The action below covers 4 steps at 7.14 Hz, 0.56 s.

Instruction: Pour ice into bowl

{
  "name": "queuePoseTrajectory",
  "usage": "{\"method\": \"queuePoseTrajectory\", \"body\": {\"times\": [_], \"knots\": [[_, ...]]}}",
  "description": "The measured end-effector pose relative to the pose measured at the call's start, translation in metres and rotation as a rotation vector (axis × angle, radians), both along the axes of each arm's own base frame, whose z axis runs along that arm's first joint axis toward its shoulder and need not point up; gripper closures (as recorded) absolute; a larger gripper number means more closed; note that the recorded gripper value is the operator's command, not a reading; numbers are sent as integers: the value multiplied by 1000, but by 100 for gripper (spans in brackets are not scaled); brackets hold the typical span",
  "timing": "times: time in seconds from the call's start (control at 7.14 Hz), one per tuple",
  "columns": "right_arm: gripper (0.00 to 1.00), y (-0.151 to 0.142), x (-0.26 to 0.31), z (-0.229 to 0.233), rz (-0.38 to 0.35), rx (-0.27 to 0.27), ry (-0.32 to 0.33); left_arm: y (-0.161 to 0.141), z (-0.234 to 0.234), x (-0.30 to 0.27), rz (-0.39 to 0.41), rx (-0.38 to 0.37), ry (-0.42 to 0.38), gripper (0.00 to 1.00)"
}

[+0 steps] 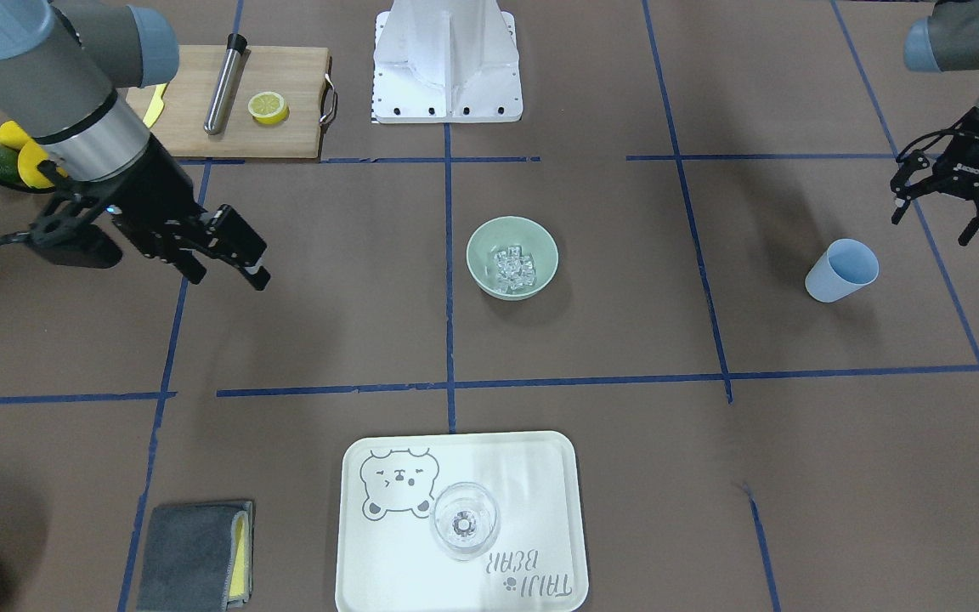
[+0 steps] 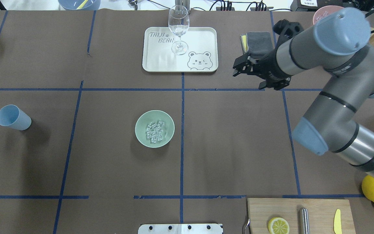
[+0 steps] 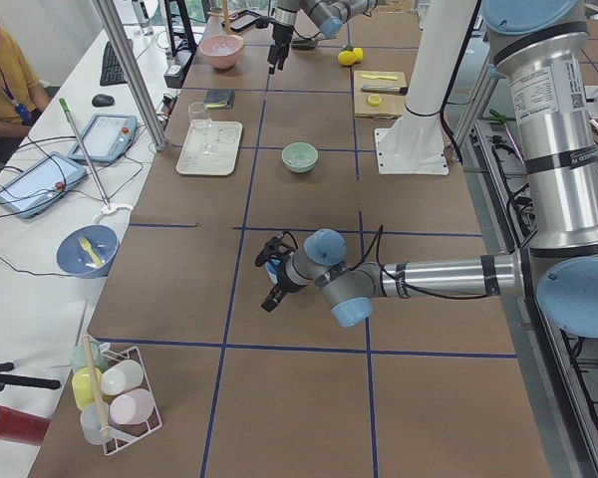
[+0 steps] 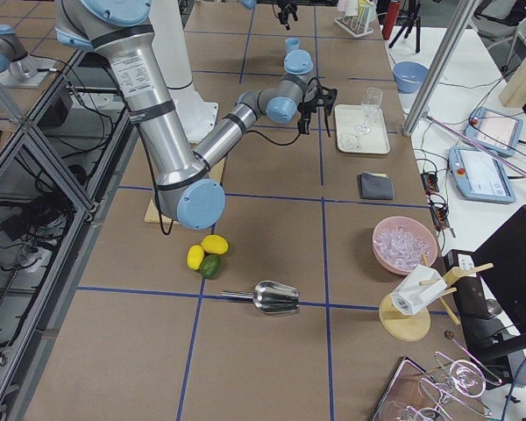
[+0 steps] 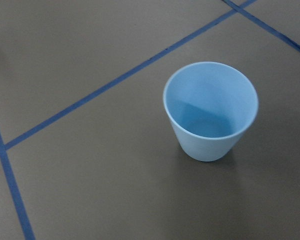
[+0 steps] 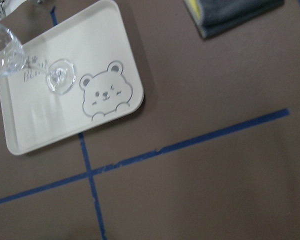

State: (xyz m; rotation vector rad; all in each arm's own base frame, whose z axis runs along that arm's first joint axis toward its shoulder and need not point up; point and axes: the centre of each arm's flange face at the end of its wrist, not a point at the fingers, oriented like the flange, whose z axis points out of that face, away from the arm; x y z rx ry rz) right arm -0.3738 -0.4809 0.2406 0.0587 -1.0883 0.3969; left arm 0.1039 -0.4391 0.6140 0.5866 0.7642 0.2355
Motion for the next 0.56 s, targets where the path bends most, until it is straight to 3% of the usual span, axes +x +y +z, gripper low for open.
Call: {"method": "queuePoseTrajectory", "body": {"times": [0.28,0.56], "knots": [[0,44,-108,-25,-10,-19,11,-90,-59,-19,-53,-149,12,0],[0,78,-193,-35,-52,-37,46,-127,-99,-39,-79,-260,68,0]]}}
